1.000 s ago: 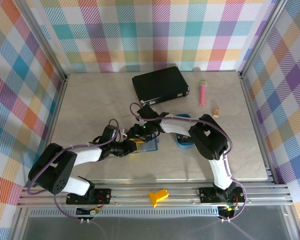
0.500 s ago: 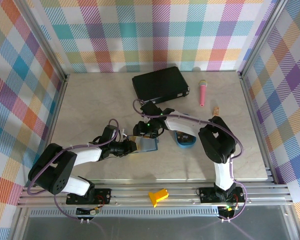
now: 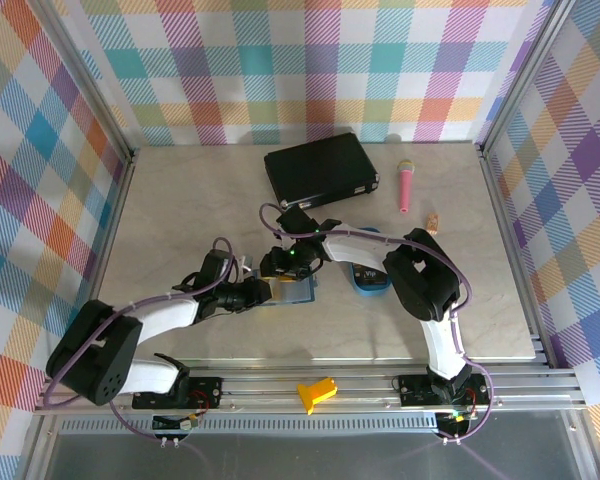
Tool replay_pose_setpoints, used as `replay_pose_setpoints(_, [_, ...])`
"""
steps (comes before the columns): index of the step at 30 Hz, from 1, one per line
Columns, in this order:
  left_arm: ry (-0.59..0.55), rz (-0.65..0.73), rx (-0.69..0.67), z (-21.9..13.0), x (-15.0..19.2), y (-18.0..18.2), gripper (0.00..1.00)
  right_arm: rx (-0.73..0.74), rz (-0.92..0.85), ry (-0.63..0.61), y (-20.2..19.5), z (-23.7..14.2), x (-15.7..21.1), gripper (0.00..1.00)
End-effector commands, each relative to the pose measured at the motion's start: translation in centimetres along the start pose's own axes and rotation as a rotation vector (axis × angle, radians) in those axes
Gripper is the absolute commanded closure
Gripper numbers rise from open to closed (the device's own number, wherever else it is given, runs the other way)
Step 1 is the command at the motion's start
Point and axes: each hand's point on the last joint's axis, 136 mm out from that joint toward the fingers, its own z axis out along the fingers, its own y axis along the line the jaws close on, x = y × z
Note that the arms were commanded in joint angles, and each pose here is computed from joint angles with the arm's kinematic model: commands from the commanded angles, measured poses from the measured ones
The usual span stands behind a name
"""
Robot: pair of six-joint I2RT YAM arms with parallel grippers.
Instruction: Put the credit cards into the card holder
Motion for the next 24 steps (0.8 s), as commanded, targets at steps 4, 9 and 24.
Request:
replay_pose_setpoints(4, [-0.053,0.029,-0.017,-2.8,-0.5,-1.4,0.76,-0.165,-0.078,-0.004,4.2,0.6,-1.1,0.5])
replay_pose_setpoints(9, [-0.05,0.012,-0.03,-3.7,0.1,-1.0,0.75,-0.204,-0.045,0.01,4.8,2.3,-1.7,0.5])
replay_pose_setpoints(24, [-0.071,0.008,-0.035,-4.4,0.4,-0.5,0.74,-0.284,-0.244,-0.194,8.2,-2.4,-3.7,0.5])
